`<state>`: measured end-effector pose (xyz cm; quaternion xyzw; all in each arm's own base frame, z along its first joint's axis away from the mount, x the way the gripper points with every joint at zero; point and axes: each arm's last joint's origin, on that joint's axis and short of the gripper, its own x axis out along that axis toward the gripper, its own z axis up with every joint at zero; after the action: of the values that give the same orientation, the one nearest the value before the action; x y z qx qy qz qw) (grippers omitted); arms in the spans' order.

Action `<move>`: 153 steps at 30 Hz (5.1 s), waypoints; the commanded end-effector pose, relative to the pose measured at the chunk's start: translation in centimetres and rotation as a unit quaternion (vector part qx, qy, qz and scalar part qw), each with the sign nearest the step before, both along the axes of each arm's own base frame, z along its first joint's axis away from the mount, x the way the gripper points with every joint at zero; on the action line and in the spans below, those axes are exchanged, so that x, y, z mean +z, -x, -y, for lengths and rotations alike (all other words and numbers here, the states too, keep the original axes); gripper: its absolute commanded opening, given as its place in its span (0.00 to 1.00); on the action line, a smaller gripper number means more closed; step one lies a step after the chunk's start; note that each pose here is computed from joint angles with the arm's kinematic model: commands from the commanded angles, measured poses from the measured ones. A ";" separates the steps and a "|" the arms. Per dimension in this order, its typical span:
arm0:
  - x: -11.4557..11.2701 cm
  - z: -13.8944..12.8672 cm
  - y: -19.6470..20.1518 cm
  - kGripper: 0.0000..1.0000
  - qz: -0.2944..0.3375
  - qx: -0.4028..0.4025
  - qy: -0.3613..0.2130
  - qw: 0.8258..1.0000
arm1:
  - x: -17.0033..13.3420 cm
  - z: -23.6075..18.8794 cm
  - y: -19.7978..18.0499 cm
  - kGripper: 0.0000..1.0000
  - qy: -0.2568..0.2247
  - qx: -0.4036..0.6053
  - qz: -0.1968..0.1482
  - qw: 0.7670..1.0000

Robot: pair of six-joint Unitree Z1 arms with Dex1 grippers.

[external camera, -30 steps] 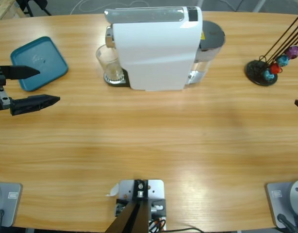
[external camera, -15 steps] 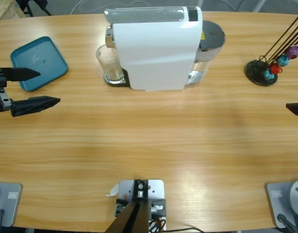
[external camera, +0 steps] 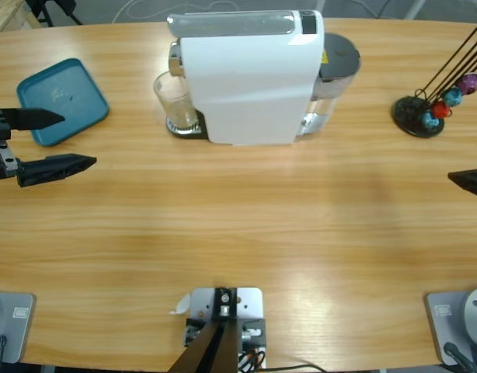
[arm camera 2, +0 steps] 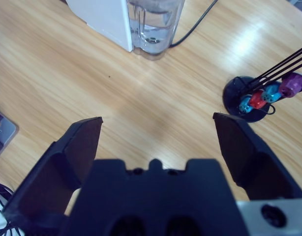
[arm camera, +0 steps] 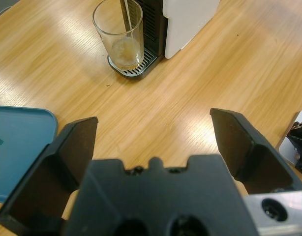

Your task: Pour coffee

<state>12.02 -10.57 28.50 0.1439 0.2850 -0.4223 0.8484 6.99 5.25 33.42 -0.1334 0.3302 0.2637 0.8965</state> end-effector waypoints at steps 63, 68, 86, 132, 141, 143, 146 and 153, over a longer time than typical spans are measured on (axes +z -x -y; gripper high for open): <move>-0.8 0.0 0.3 1.00 -0.014 -0.005 -0.002 1.000 | -0.7 -0.9 -0.8 1.00 0.019 0.010 -0.013 1.000; -0.7 0.0 0.3 1.00 -0.013 -0.005 -0.001 1.000 | -0.7 -0.9 -0.8 1.00 0.019 0.010 -0.013 1.000; -0.8 0.2 0.0 1.00 -0.018 -0.003 -0.003 1.000 | -0.7 -0.8 -0.7 1.00 0.017 0.010 -0.011 1.000; -2.2 -0.2 -11.6 0.96 0.019 -0.083 -0.006 0.996 | -0.8 -1.3 -1.3 0.99 0.024 0.014 -0.023 0.999; -4.4 2.0 -17.5 0.96 -0.008 -0.146 0.032 0.989 | -0.8 -1.7 -1.5 0.99 0.027 0.020 -0.031 0.999; -4.8 2.1 -18.0 0.96 -0.009 -0.148 0.028 0.989 | -0.8 -1.6 -1.4 0.99 0.026 0.020 -0.030 0.999; -5.1 2.5 -18.7 0.96 -0.004 -0.155 0.026 0.988 | -0.8 -1.6 -1.5 0.99 0.027 0.021 -0.030 0.999; -5.5 4.3 -20.0 0.96 -0.002 -0.196 0.044 0.980 | -0.9 -2.0 -1.9 0.99 0.032 0.023 -0.039 0.998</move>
<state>30.55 -13.24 25.02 0.1705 0.2315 -0.5561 0.7798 8.24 6.39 32.85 -0.1472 0.3543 0.2635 0.8851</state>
